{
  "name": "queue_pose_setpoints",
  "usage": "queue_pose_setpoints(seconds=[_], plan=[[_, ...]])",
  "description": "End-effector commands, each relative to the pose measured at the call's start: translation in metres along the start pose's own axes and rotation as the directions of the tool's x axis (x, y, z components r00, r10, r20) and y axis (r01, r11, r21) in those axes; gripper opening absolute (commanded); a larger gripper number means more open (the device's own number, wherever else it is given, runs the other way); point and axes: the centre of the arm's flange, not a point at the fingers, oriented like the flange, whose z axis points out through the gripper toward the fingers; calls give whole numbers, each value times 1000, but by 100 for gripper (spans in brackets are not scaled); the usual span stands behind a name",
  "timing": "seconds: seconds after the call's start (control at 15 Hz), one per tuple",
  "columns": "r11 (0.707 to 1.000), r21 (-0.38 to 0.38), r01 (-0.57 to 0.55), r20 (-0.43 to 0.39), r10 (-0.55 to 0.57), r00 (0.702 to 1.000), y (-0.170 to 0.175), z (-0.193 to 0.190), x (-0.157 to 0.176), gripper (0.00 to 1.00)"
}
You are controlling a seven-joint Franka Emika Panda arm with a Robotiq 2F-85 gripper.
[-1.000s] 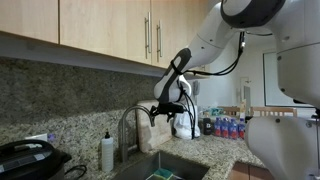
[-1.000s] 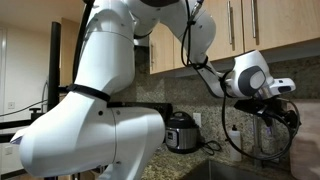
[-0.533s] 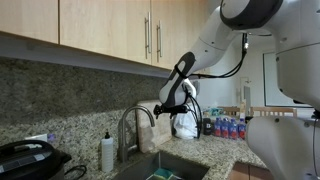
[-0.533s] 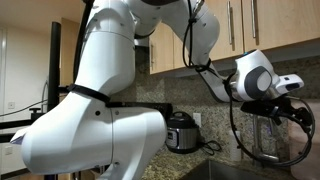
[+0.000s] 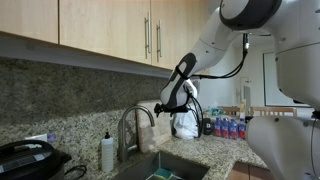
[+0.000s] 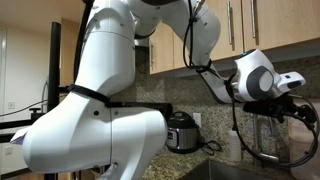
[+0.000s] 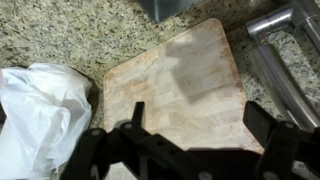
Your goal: Turn the tap nozzle to the right
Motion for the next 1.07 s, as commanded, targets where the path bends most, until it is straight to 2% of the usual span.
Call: queue_pose_setpoints(seconds=[0.0, 0.47, 0.73, 1.0], plan=[[1000, -8, 5, -37, -5, 999, 14, 6, -7, 100], [997, 29, 67, -64, -65, 996, 2, -10, -42, 100], [993, 40, 110, -78, -107, 991, -15, -17, -47, 100], [976, 67, 209, -63, -205, 977, -43, -18, -46, 100]])
